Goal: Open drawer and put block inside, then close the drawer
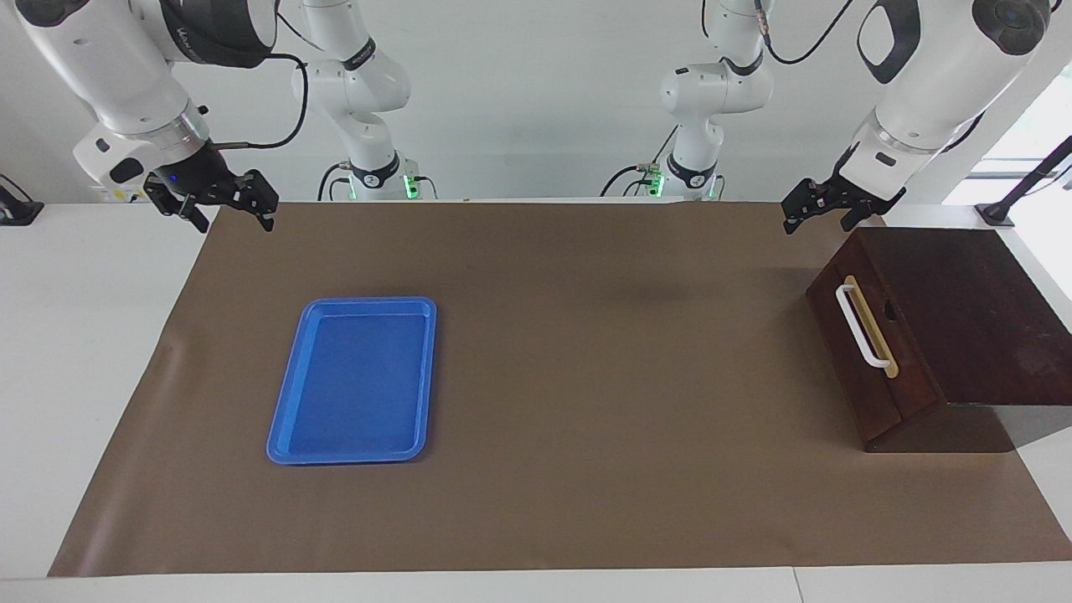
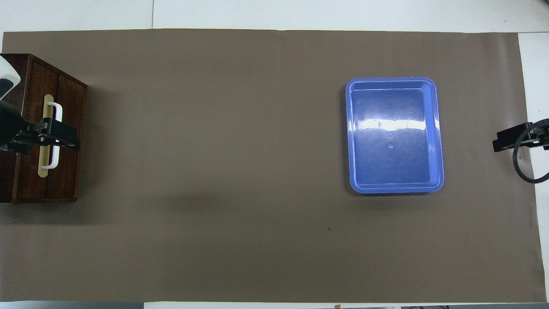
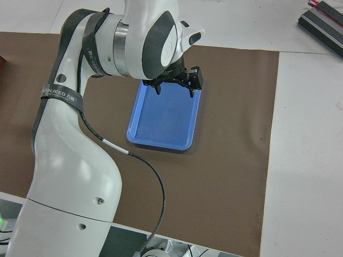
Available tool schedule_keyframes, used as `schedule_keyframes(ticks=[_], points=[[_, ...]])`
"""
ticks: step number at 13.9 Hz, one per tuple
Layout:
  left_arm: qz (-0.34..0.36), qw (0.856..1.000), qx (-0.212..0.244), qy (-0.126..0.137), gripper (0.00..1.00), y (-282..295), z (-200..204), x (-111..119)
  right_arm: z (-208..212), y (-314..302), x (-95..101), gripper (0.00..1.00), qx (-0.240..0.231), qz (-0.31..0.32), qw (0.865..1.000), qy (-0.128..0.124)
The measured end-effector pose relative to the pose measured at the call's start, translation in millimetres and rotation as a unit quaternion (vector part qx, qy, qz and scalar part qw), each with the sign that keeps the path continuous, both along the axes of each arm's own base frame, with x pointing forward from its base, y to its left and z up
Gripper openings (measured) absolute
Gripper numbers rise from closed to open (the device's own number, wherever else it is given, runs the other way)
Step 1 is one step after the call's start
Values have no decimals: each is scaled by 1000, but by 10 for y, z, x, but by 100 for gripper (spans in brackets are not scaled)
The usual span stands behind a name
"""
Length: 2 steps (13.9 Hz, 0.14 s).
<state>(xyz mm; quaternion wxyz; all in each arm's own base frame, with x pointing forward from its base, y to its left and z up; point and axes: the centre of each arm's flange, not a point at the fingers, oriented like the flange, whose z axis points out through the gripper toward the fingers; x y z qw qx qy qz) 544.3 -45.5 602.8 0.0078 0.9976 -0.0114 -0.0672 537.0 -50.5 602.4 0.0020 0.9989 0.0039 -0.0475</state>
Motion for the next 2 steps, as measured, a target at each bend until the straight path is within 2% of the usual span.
schedule_keyframes(ticks=[2], points=[[0, 1000, 0, 2, 100, 0, -20, -3, 0, 0, 0, 100, 0, 0, 1000, 0]])
